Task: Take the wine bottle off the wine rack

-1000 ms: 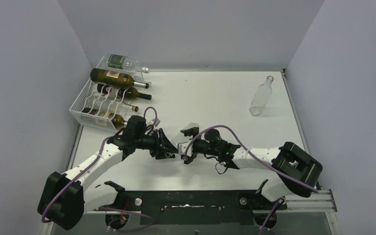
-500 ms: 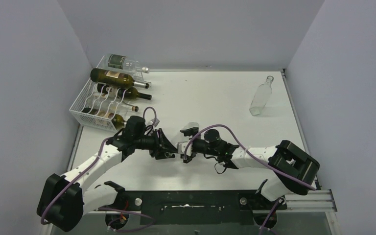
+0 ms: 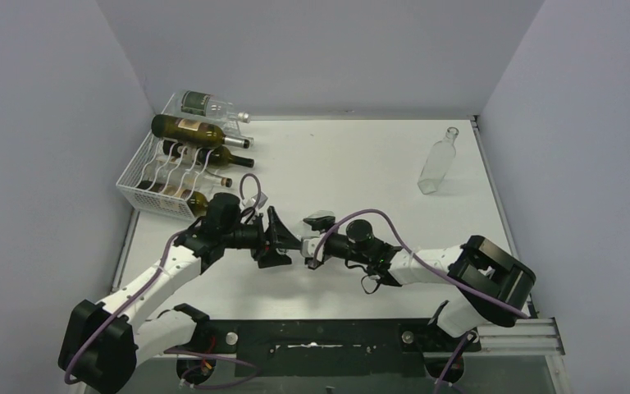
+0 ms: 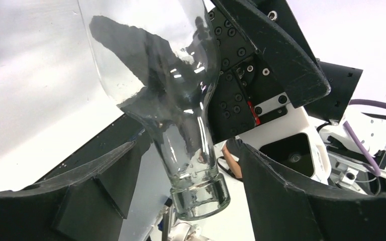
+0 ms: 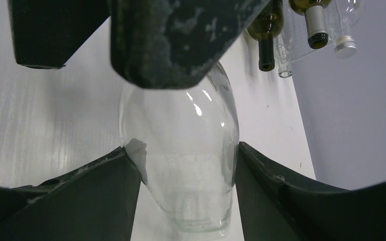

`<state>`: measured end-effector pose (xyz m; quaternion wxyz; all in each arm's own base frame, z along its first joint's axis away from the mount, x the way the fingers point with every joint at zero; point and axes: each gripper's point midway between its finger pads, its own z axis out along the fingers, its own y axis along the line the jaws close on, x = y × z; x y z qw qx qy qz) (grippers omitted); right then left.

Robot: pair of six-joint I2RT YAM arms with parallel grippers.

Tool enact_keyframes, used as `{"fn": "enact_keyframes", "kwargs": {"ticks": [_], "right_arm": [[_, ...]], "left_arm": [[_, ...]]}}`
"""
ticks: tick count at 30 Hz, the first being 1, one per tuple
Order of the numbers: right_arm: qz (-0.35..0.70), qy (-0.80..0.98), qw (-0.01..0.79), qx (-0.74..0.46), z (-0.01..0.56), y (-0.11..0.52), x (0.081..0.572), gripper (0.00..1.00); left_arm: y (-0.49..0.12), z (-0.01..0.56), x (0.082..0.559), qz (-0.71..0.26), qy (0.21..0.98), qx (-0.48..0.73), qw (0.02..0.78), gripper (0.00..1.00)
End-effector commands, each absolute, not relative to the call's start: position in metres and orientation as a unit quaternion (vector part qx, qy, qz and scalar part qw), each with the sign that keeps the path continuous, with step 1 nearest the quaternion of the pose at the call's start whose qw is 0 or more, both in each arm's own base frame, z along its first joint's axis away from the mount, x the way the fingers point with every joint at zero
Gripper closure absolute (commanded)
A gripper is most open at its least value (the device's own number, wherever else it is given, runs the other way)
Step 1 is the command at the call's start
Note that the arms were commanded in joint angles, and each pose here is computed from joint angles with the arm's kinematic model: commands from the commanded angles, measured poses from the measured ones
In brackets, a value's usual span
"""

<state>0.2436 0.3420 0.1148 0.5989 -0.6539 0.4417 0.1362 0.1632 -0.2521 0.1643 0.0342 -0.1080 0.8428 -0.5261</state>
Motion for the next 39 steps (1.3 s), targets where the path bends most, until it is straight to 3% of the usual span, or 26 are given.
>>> {"fn": "enact_keyframes", "kwargs": {"ticks": [1, 6, 10, 14, 18, 27, 39], "right_arm": [[0.134, 0.423, 0.659, -0.607, 0.154, 0.343, 0.252, 0.54], [0.136, 0.433, 0.682, -0.573, 0.167, 0.326, 0.254, 0.57], [0.130, 0.452, 0.689, -0.552, 0.173, 0.312, 0.255, 0.59], [0.143, 0.505, 0.698, -0.488, 0.186, 0.288, 0.268, 0.61], [0.140, 0.549, 0.720, -0.401, 0.205, 0.258, 0.289, 0.63], [0.110, 0.623, 0.757, -0.163, 0.237, 0.170, 0.351, 0.64], [0.098, 0.616, 0.781, -0.035, 0.248, 0.085, 0.418, 0.64]], "left_arm": [[-0.257, 0.195, 0.168, -0.552, 0.828, -0.058, 0.077, 0.27], [-0.248, 0.222, 0.184, -0.513, 0.846, -0.027, 0.146, 0.21], [-0.227, 0.252, 0.208, -0.438, 0.865, -0.009, 0.243, 0.20], [-0.206, 0.301, 0.227, -0.404, 0.840, -0.011, 0.362, 0.20], [-0.196, 0.327, 0.227, -0.407, 0.810, -0.009, 0.422, 0.20], [-0.194, 0.325, 0.218, -0.433, 0.791, -0.028, 0.431, 0.20], [-0.193, 0.323, 0.215, -0.444, 0.785, -0.039, 0.431, 0.20]]}}
